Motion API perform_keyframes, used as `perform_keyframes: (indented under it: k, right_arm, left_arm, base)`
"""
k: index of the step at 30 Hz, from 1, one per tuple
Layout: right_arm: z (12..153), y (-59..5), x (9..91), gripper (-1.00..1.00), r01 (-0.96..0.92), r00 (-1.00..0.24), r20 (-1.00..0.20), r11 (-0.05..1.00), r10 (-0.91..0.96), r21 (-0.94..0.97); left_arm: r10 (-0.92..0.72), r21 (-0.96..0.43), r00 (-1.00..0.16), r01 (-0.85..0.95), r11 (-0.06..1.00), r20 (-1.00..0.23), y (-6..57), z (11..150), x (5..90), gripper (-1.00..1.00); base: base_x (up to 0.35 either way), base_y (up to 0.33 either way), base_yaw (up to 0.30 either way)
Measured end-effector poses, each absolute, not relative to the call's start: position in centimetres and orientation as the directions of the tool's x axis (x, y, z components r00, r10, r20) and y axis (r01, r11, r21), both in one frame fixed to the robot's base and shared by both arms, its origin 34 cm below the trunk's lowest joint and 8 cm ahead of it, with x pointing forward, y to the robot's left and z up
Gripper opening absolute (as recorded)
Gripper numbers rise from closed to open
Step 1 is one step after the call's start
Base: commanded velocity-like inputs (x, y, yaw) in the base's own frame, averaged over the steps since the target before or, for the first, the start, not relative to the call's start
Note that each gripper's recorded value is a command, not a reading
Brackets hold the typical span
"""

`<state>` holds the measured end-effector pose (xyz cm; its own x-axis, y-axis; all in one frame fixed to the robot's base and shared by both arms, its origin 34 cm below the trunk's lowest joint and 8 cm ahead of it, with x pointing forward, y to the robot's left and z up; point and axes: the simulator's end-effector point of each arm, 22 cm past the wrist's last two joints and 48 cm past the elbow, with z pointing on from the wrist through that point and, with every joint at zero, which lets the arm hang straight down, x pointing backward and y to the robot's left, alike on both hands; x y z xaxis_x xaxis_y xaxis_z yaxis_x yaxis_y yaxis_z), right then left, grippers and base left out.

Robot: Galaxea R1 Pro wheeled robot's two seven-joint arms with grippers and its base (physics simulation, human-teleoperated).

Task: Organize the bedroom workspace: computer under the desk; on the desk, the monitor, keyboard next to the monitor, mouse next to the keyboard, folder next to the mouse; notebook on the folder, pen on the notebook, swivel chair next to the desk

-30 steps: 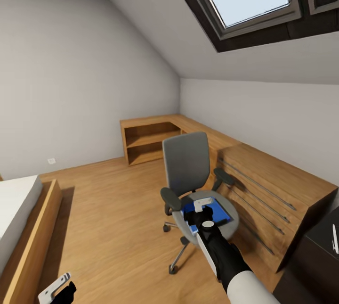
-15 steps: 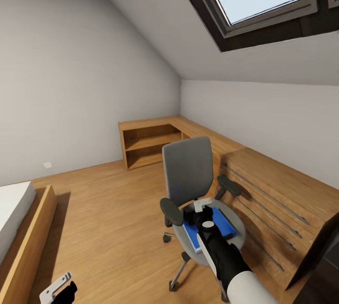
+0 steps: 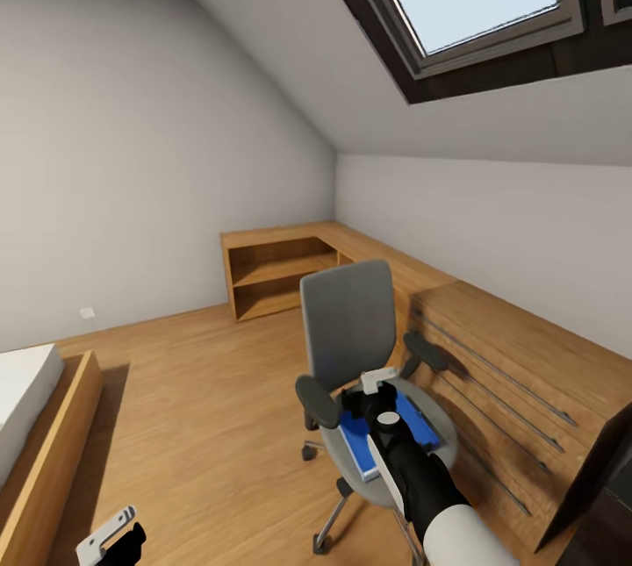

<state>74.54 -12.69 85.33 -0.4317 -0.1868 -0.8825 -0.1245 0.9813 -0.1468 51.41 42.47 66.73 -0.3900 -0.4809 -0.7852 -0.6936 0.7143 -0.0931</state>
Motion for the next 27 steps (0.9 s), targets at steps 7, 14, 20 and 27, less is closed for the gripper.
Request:
perform_keyframes:
  k: [7, 14, 20, 27]
  right_arm:
    - [84.2, -13.0, 74.3, 1.00, -0.133, -0.427, -0.883, 0.979, -0.196, -0.153]
    - [80.8, -13.4, 73.1, 1.00, -0.146, -0.467, -0.859, 0.976, -0.210, -0.159]
    - [80.5, -14.0, 73.4, 1.00, -0.140, -0.469, -0.857, 0.976, -0.212, -0.165]
    - [80.9, -16.4, 75.9, 1.00, -0.125, -0.504, -0.833, 0.973, -0.230, -0.193]
  left_arm:
    - [-0.471, -0.091, -0.399, -0.680, 0.727, -0.787, 42.0, 66.8, 51.7, 1.00]
    - [-0.469, -0.093, -0.397, -0.678, 0.730, -0.789, 42.0, 67.0, 51.9, 1.00]
    - [-0.468, -0.095, -0.394, -0.676, 0.731, -0.791, 41.9, 67.1, 52.0, 1.00]
    - [-0.466, -0.105, -0.381, -0.673, 0.732, -0.799, 42.0, 67.7, 52.5, 1.00]
  base:
    - [0.192, -0.172, 0.000]
    - [0.035, -0.038, 0.000]
    - [0.005, -0.005, 0.000]
    - [0.000, 0.000, 0.000]
